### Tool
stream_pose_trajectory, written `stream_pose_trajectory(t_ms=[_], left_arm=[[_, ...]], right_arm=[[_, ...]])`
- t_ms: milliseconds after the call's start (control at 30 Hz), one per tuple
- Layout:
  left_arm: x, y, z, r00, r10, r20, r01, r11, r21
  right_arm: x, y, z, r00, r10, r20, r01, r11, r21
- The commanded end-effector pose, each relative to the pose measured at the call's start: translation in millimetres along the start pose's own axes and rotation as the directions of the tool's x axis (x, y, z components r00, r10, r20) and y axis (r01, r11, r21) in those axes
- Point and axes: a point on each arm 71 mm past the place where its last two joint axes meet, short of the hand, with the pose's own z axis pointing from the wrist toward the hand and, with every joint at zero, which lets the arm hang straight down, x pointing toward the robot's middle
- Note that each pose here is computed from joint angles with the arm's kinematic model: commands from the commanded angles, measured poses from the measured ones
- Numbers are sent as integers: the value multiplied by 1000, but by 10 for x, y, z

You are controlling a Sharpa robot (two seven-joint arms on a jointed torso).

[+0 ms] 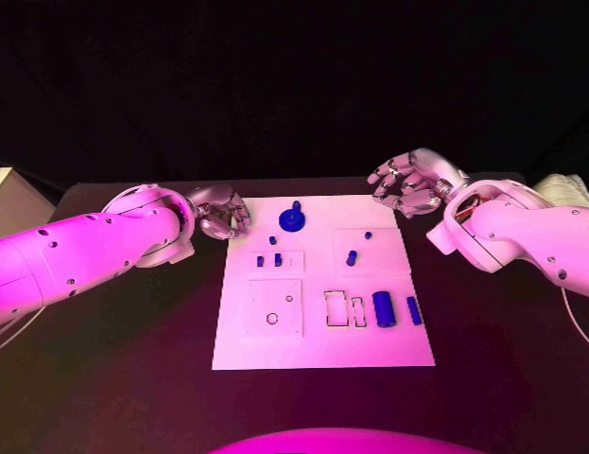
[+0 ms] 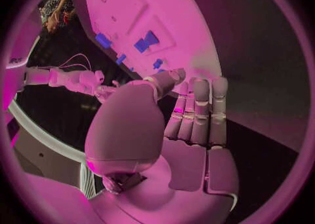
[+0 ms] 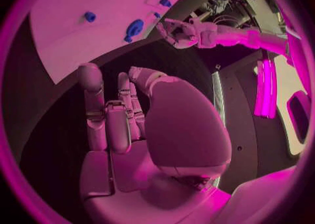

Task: Assemble the parts on the task board

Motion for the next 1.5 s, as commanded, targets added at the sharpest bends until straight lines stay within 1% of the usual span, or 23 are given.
stream_pose_trajectory(t_ms=[33, 67, 100, 167, 200, 300, 333, 433, 533, 667, 833, 967, 1067, 1167, 1367, 1500], left_arm=[[-137, -28, -67, 949, -293, 120, 277, 952, 133], [-163, -13, -98, 913, -387, 128, 367, 917, 158], [-194, 8, -143, 844, -519, 132, 493, 849, 191], [-218, 32, -196, 751, -648, 125, 616, 756, 222], [-229, 49, -236, 684, -720, 117, 684, 688, 242], [-240, 87, -325, 558, -824, 103, 780, 562, 276], [-243, 99, -354, 523, -847, 99, 800, 528, 285], [-248, 121, -424, 458, -884, 91, 833, 463, 302], [-247, 126, -467, 426, -901, 81, 848, 429, 311], [-247, 124, -502, 406, -911, 70, 856, 406, 319], [-257, 130, -527, 396, -916, 69, 859, 396, 325], [-266, 140, -538, 394, -916, 71, 859, 394, 327], [-271, 149, -544, 393, -917, 73, 859, 394, 326], [-276, 163, -548, 392, -917, 76, 860, 395, 324], [-285, 195, -553, 393, -916, 86, 861, 399, 315], [-288, 208, -554, 393, -915, 89, 862, 400, 312]], right_arm=[[106, -3, 8, 961, -257, -105, 250, 965, -75], [125, -12, 13, 949, -295, -112, 287, 954, -81], [157, -22, 19, 930, -347, -122, 338, 937, -89], [197, -33, 26, 908, -399, -131, 389, 916, -95], [228, -40, 30, 890, -435, -138, 425, 900, -97], [296, -65, 40, 848, -506, -159, 497, 863, -96], [317, -74, 46, 833, -527, -166, 519, 850, -95], [374, -91, 53, 798, -576, -179, 568, 817, -99], [421, -96, 54, 775, -604, -185, 596, 797, -101], [470, -91, 62, 755, -626, -195, 619, 779, -103], [528, -83, 63, 738, -638, -221, 631, 768, -109], [567, -81, 62, 731, -640, -237, 634, 765, -114], [597, -74, 57, 730, -640, -241, 631, 766, -121], [626, -49, 51, 736, -633, -239, 621, 773, -133], [647, 5, 42, 758, -615, -216, 597, 788, -148], [653, 17, 40, 763, -611, -213, 593, 792, -149]])
